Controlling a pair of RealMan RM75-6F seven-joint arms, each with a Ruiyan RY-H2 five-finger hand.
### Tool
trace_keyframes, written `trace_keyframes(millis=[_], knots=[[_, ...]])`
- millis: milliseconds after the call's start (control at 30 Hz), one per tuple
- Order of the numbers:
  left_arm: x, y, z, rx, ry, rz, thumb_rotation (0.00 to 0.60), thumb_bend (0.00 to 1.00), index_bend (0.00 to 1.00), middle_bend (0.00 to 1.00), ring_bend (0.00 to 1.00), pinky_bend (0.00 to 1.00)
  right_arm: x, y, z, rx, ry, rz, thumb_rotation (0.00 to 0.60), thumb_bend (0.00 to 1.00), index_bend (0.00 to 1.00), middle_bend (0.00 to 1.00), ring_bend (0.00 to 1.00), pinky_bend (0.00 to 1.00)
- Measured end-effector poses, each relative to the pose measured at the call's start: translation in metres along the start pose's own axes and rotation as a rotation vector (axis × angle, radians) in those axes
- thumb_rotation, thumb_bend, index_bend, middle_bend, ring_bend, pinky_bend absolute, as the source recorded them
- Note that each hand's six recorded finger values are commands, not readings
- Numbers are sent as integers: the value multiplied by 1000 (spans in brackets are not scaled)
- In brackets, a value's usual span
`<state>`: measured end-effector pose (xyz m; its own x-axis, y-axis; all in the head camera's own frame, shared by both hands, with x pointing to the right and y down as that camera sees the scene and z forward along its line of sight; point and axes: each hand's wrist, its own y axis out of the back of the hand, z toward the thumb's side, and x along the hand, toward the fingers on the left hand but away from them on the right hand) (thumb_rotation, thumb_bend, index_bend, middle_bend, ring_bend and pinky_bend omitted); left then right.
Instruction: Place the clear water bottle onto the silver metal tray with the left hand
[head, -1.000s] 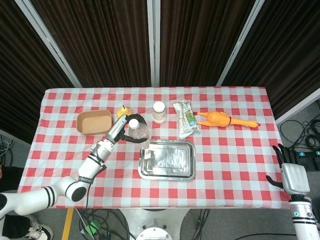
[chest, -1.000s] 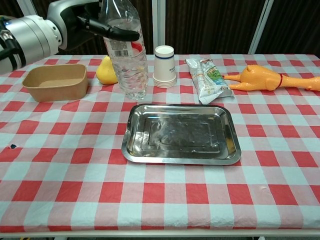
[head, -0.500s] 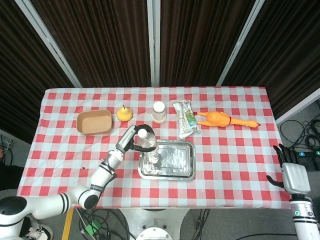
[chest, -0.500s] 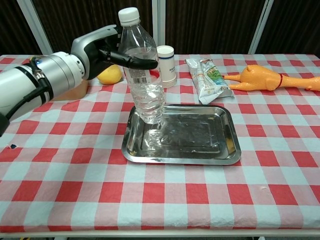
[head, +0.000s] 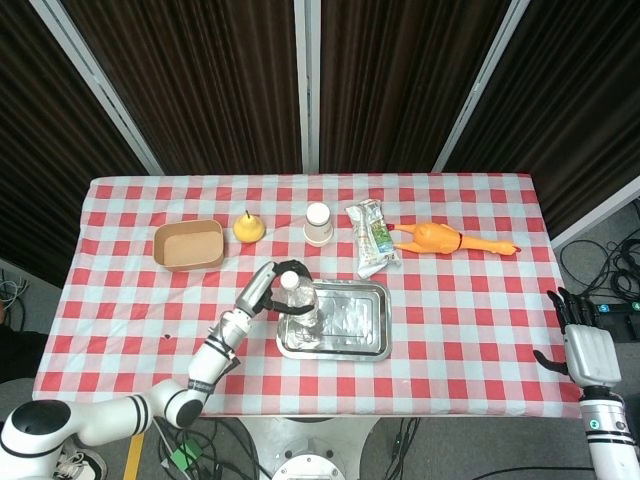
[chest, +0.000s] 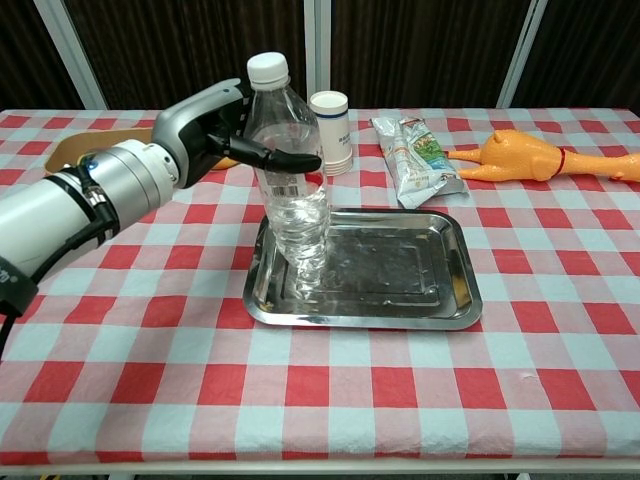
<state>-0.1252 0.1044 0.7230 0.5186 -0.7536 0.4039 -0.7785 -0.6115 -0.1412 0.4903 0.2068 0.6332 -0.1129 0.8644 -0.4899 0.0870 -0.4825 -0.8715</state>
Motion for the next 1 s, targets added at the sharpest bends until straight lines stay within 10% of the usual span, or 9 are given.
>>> trace_keyframes(millis=[467, 800, 1000], knots=[[-1, -15, -4, 35, -3, -40, 600, 227, 574, 622, 516, 503, -2, 1, -2, -7, -9, 2, 600, 102, 0, 0, 0, 0], [0, -15, 1, 27, -21, -74, 600, 61, 201, 403, 385, 396, -2, 0, -3, -10, -12, 6, 600, 102, 0, 0, 0, 0], [0, -10, 12, 13, -52, -81, 600, 0, 160, 314, 308, 341, -2, 0, -3, -13, -11, 3, 600, 102, 0, 0, 0, 0]])
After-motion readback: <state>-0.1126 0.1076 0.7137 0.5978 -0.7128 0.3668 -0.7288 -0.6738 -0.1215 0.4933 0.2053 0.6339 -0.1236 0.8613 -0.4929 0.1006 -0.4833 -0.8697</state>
